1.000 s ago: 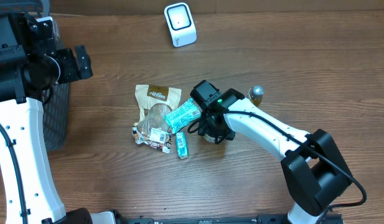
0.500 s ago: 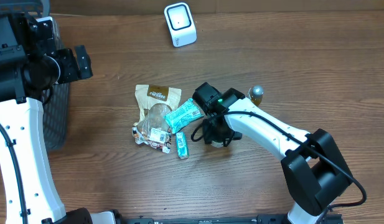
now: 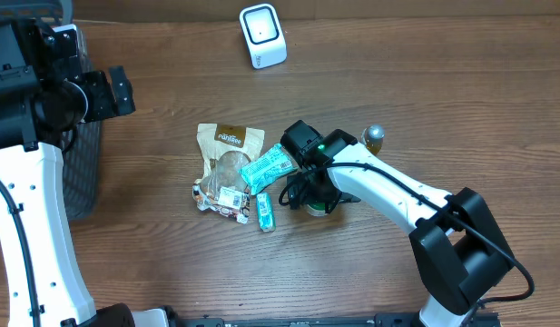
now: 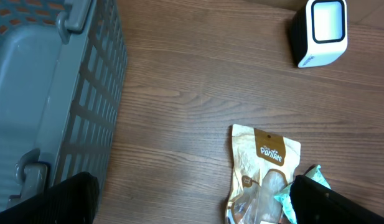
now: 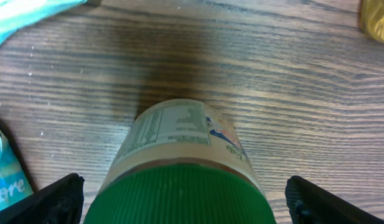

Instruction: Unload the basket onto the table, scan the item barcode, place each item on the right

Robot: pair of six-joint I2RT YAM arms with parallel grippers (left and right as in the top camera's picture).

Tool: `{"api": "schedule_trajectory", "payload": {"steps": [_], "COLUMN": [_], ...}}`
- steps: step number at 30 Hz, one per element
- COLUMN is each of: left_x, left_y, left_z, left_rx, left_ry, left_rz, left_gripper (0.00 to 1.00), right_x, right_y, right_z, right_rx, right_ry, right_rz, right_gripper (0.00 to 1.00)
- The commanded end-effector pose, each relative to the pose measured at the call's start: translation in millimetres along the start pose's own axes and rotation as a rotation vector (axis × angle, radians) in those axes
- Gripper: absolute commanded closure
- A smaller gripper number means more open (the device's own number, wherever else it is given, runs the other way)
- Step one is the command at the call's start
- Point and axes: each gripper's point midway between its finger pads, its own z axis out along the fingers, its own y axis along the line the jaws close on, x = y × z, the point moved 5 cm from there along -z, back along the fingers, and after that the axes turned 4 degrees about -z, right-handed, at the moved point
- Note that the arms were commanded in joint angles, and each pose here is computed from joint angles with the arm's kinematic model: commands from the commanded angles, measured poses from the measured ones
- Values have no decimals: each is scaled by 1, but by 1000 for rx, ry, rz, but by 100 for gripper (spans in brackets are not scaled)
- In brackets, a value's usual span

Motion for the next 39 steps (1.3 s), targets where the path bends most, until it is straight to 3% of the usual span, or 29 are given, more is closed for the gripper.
{"api": "schedule_trajectory", "payload": {"steps": [1,25,30,33,39], "left_x": [-3,-3,-3,-3,-3], "left_y": [-1,-1,-1,-1,-1], "left_z": [-2,-2,-2,-2,-2], "left_rx": [0,0,0,0,0], "left_ry": [-11,-11,-11,-11,-11], "left_rz": [-3,-3,-3,-3,-3], "left_gripper": [0,0,0,1,1], "right_x": [-1,0,-1,-1,-1], "right_y": [-4,-5,-5,-5,-5], "right_z": [2,10,10,10,10], "right_rx": [15,16,13,12,13], "right_ry": [-9,-22,-28,-29,-28], "right_rz": [52,102,102,102,102], "right_gripper": [0,1,7,19,25]}}
